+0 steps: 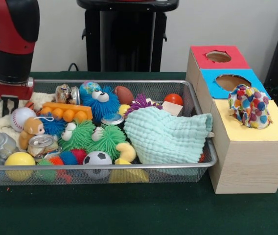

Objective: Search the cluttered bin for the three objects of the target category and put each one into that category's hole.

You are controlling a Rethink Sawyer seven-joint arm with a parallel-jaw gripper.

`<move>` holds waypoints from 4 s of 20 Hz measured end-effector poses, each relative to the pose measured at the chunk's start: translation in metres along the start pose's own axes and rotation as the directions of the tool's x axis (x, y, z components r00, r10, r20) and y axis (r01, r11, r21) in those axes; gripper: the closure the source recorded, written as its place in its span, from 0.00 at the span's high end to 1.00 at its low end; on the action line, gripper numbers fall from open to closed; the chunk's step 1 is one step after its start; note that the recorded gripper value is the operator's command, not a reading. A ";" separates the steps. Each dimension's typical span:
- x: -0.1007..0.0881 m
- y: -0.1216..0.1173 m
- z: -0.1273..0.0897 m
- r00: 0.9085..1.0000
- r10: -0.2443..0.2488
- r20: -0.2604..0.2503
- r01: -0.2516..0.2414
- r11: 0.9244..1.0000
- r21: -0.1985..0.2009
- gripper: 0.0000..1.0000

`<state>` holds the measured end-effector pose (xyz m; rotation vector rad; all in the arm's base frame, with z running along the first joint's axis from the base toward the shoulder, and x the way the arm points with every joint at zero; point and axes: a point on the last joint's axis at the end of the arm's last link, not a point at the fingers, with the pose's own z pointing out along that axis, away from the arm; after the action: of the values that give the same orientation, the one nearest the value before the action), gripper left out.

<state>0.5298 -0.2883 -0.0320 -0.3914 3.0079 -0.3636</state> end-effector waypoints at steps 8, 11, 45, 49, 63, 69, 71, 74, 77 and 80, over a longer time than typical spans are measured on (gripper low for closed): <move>-0.033 0.010 -0.059 0.991 0.128 -0.046 -0.131 0.989 -0.073 0.00; -0.054 0.025 -0.083 0.992 0.122 -0.045 -0.125 0.989 -0.079 0.00; -0.155 0.156 -0.171 0.999 0.042 0.031 -0.037 0.989 -0.144 0.00; -0.150 0.139 -0.160 0.997 0.068 0.020 -0.064 0.987 -0.145 0.00; -0.128 0.024 -0.104 0.992 0.122 0.036 -0.121 0.992 -0.038 0.00; -0.133 -0.017 -0.096 0.991 0.120 0.054 -0.120 0.993 0.001 0.00; -0.135 -0.028 -0.094 0.992 0.116 0.057 -0.117 0.993 0.012 0.00; -0.138 -0.041 -0.094 0.993 0.105 0.061 -0.107 0.994 0.024 0.00; -0.146 -0.058 -0.097 0.994 0.083 0.075 -0.087 0.995 0.044 1.00; -0.147 -0.061 -0.098 0.994 0.078 0.078 -0.082 0.996 0.046 1.00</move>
<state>0.6751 -0.2851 0.0857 -0.2738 2.9232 -0.4053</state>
